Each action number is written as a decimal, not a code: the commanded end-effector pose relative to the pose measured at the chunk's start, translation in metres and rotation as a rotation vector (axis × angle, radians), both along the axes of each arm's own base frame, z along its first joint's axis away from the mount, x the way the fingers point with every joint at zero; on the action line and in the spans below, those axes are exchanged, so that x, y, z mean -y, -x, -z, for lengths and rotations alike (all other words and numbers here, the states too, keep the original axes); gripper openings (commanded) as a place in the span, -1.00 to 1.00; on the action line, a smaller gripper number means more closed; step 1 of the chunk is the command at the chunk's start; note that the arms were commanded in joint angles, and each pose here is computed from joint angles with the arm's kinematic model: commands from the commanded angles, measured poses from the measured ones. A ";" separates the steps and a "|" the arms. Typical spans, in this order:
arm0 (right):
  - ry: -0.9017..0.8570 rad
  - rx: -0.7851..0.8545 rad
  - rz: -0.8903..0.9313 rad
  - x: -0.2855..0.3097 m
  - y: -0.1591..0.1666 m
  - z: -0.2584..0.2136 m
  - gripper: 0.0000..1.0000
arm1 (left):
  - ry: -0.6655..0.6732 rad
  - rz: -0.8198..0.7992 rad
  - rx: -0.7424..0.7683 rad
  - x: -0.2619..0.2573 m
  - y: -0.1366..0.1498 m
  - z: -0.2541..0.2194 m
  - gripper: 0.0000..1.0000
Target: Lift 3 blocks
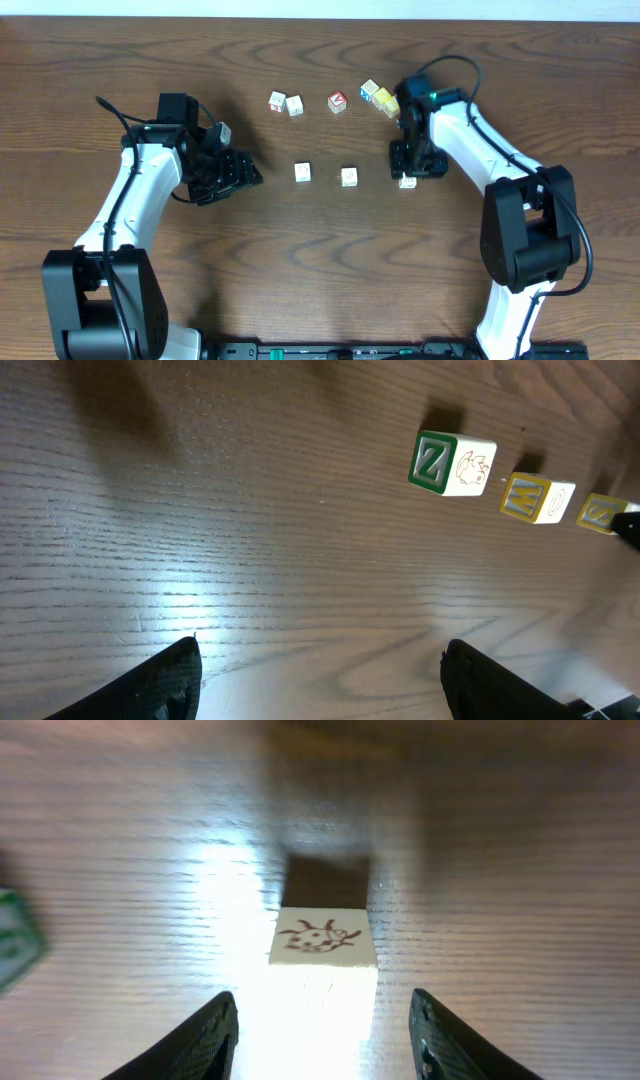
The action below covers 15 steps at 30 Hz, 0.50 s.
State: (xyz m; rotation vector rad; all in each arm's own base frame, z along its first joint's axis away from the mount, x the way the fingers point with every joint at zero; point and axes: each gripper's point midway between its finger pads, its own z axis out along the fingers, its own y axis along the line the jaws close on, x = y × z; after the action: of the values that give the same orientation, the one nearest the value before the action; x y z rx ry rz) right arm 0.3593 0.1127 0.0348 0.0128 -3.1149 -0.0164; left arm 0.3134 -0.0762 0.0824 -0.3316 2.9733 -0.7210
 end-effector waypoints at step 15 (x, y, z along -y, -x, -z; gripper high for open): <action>-0.118 0.142 -0.023 -0.100 -0.005 -0.002 0.20 | -0.006 0.007 0.008 0.000 -0.004 -0.001 0.54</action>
State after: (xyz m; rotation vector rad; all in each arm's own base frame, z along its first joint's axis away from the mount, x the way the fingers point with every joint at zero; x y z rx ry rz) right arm 0.3726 0.2190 0.0501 0.2162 -3.2318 -0.3542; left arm 0.3148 -0.0762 0.0826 -0.3287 2.9672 -0.7206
